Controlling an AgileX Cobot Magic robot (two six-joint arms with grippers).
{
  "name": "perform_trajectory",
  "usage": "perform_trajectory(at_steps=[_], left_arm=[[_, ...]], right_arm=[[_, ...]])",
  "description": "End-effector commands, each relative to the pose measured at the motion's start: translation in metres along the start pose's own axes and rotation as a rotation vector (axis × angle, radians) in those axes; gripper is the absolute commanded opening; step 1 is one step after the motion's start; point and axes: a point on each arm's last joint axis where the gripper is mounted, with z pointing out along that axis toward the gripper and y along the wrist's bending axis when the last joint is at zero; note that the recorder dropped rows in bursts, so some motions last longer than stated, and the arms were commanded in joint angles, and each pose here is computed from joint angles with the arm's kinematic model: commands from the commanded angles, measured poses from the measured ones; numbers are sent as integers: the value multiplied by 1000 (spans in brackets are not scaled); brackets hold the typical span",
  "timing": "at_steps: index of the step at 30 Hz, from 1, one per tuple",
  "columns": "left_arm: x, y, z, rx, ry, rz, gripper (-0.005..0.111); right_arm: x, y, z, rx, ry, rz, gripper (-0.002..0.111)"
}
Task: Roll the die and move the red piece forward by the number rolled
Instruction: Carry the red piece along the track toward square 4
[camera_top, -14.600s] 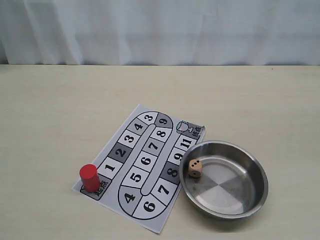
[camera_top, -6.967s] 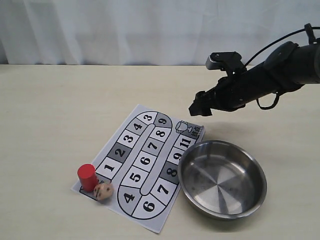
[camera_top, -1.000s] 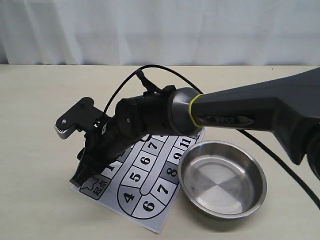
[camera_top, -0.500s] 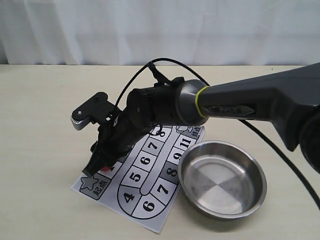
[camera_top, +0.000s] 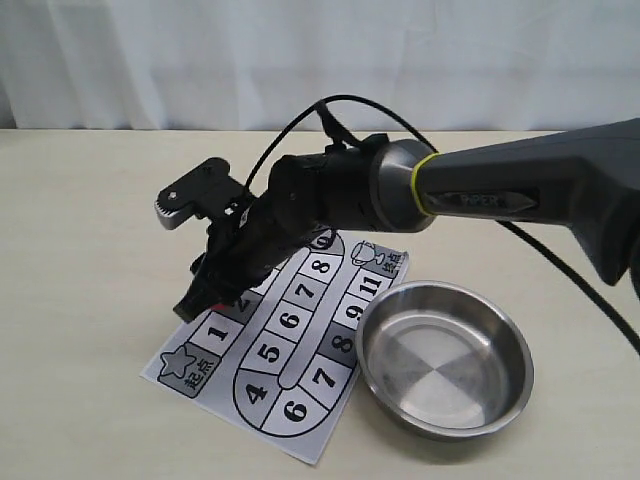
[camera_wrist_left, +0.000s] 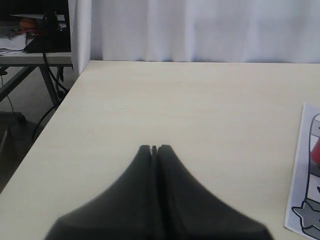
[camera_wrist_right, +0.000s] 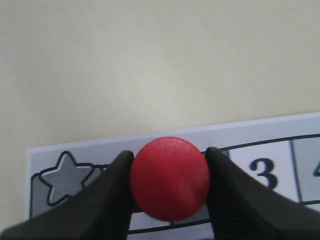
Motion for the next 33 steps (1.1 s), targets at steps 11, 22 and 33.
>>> perform_trajectory(at_steps=[11,22,33], left_arm=[[-3,0,-1,7,-18,4,0],[-3,0,-1,7,-18,4,0],[-3,0,-1,7,-18,4,0]], right_arm=[[20,-20,21,9,71,48,4],[19,-61,17,121,-47,152,4],[21,-63,18,123,-41,130,4]])
